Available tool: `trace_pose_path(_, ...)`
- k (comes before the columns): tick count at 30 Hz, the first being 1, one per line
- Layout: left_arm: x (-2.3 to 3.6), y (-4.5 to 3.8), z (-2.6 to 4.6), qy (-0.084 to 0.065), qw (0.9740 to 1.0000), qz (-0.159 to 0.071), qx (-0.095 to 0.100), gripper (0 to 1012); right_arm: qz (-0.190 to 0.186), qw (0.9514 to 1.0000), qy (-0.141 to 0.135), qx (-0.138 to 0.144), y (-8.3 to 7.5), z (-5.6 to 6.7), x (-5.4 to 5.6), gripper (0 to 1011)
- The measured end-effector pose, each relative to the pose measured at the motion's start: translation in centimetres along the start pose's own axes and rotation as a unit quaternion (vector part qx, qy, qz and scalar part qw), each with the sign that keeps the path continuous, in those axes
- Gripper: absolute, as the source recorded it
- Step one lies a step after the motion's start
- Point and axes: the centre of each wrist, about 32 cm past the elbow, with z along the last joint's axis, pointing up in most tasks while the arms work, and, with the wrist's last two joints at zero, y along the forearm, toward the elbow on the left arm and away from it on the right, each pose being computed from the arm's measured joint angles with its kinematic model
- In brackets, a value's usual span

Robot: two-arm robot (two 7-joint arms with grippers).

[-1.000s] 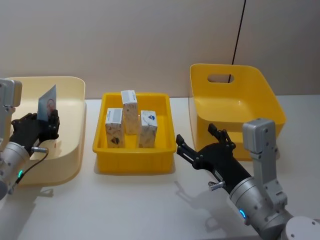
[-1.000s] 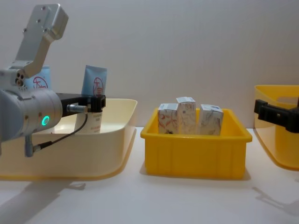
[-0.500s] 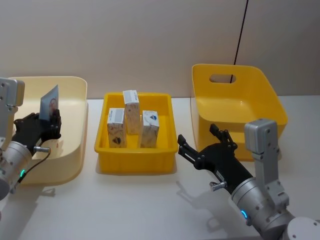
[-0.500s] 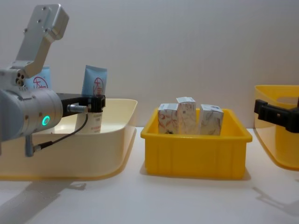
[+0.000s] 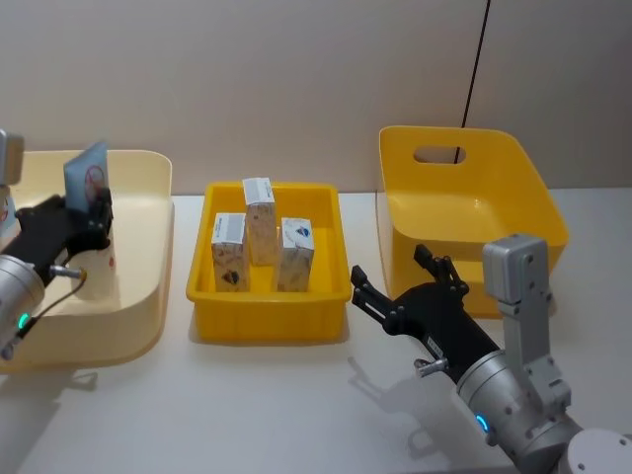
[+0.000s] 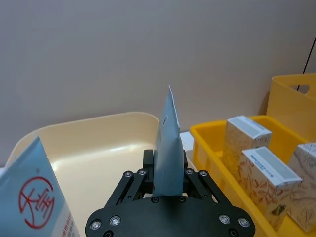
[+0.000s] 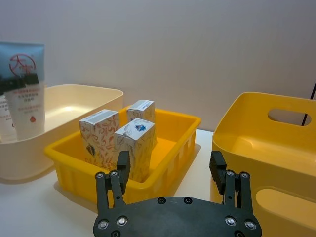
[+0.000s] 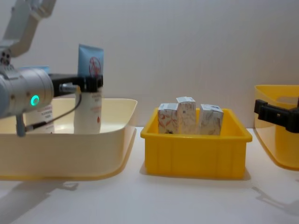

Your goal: Bimanual collaborative sorting of washing and personal care products

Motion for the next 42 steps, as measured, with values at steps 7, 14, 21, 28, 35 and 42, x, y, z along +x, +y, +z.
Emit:
trace_pose_path(7,0.96,0.32,1.87,0.000,0.9995,-0.003,-0.033,259,0.000,1.0000,0.000,0.000,0.0,0.0,0.0,1001)
trace_pose_path(14,1.55,0.60,2.84,0.006,0.9986,-0.015,-0.050,259,0.000,1.0000,0.000,0.000,0.0,0.0,0.0,1001)
trace_pose_path(21,2.00,0.87,3.57,0.019,0.9965,-0.048,-0.065,259,0.000,1.0000,0.000,0.000,0.0,0.0,0.0,1001)
trace_pose_path(28,2.02,0.97,3.97,0.033,0.9926,-0.090,-0.074,259,0.000,1.0000,0.000,0.000,0.0,0.0,0.0,1001)
trace_pose_path(35,1.56,0.88,4.11,0.047,0.9862,-0.139,-0.077,259,0.000,1.0000,0.000,0.000,0.0,0.0,0.0,1001)
trace_pose_path(42,0.46,0.60,4.06,0.064,0.9756,-0.196,-0.076,259,0.000,1.0000,0.000,0.000,0.0,0.0,0.0,1001)
